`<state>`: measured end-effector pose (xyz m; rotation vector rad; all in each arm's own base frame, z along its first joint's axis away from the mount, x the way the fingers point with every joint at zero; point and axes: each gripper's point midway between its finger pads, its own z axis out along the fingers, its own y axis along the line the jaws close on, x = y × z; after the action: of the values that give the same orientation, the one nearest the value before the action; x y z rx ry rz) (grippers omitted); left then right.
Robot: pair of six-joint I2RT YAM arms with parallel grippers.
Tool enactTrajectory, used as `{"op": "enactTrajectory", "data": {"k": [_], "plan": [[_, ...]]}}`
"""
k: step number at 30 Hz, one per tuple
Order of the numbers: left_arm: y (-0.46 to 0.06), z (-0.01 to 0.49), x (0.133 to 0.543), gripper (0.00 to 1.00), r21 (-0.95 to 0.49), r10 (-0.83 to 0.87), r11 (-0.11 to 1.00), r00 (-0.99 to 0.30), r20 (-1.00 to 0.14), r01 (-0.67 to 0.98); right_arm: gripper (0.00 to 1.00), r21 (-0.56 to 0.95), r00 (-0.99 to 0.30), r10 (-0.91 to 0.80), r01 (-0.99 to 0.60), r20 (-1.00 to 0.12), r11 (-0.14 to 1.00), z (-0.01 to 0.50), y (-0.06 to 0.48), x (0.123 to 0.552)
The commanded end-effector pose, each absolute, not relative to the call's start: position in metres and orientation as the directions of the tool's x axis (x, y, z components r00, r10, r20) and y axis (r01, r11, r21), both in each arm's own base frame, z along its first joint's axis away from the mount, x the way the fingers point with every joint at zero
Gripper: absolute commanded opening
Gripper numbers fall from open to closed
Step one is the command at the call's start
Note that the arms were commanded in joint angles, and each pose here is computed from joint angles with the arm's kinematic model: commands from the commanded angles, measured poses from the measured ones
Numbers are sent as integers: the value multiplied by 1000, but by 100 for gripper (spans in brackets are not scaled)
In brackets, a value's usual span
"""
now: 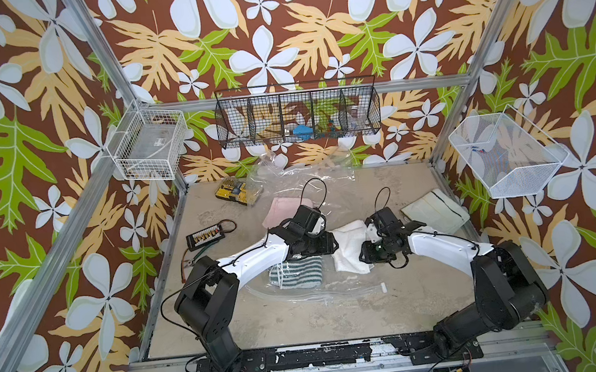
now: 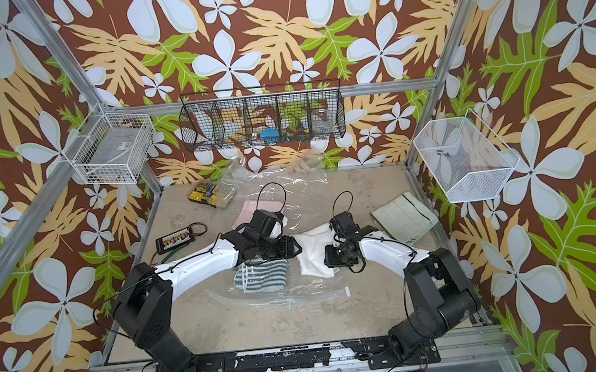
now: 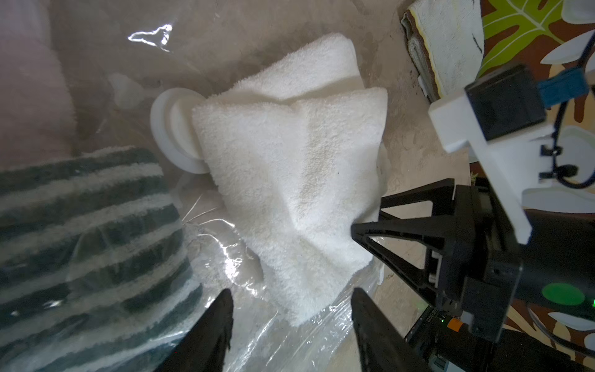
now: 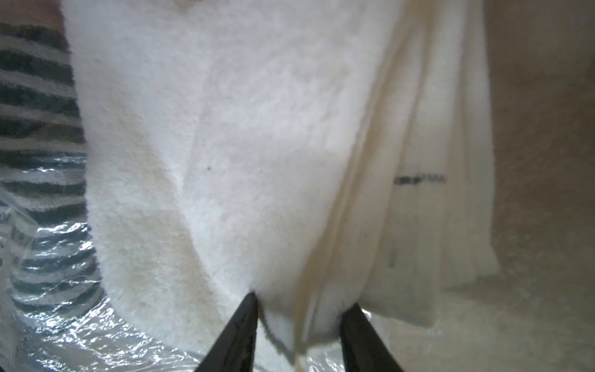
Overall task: Place the folded towel into the vacuum bag
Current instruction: Pick up the towel from the vacuum bag.
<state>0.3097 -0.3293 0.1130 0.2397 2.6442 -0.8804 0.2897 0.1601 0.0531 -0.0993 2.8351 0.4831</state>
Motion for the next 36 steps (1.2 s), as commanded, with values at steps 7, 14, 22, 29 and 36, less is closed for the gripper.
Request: {"op": "enactTrajectory", "data": {"k": [7,14,22,29,36], "plan": [[-333,123,311,60,-558,56,777,-915,-400,292,11,171,-926,-134,-205,-352,964,82,165,311],[-328,120,310,60,-541,64,789,-915,-399,291,9,98,-875,-265,-330,-406,939,120,176,328],[-334,117,311,59,-558,60,780,-921,-385,284,10,-45,-914,-221,-219,-339,975,94,130,352],[-343,119,310,59,-574,74,763,-922,-380,298,13,-186,-938,-229,-184,-259,965,51,112,356],[-344,127,336,60,-534,71,780,-893,-444,327,15,-156,-938,-206,-167,-279,974,51,115,355]]}}
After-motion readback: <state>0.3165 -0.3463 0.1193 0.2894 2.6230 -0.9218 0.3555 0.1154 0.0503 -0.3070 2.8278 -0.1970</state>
